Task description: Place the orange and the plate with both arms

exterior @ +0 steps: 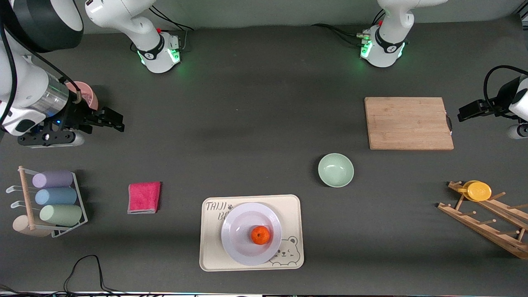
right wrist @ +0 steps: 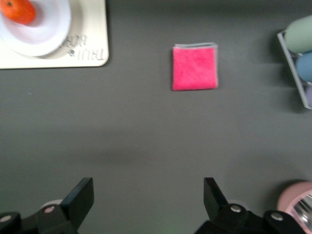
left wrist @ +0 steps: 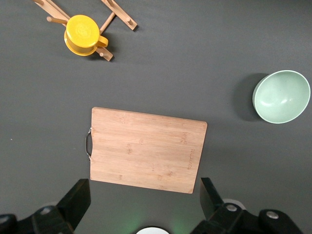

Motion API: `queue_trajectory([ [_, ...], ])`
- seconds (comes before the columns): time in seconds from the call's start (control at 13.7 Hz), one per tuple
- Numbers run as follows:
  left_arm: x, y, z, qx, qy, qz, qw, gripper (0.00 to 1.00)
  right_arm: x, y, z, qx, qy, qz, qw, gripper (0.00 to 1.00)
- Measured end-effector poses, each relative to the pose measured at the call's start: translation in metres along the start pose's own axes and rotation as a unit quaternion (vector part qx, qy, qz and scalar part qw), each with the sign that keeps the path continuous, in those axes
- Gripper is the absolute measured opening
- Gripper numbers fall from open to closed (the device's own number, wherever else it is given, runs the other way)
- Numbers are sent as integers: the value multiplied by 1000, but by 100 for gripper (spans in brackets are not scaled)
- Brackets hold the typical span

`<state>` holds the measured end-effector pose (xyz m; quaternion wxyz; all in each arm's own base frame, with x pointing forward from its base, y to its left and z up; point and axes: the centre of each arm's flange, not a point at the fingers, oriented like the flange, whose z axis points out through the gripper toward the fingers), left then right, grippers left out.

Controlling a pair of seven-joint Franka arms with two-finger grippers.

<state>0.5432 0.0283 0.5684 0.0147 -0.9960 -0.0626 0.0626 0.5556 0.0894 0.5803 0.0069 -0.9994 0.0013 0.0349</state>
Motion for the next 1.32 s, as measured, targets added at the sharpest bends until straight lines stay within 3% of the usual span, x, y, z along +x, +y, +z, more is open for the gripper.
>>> queue_trajectory([
  [0.44, 0, 0, 0, -1, 0, 0, 1000, 100, -17, 25, -24, -1, 4, 18, 1000, 100],
  [1.32, -2, -1, -17, -3, 14, 0, 1000, 100, -7, 40, -2, 0, 35, 36, 999, 100],
])
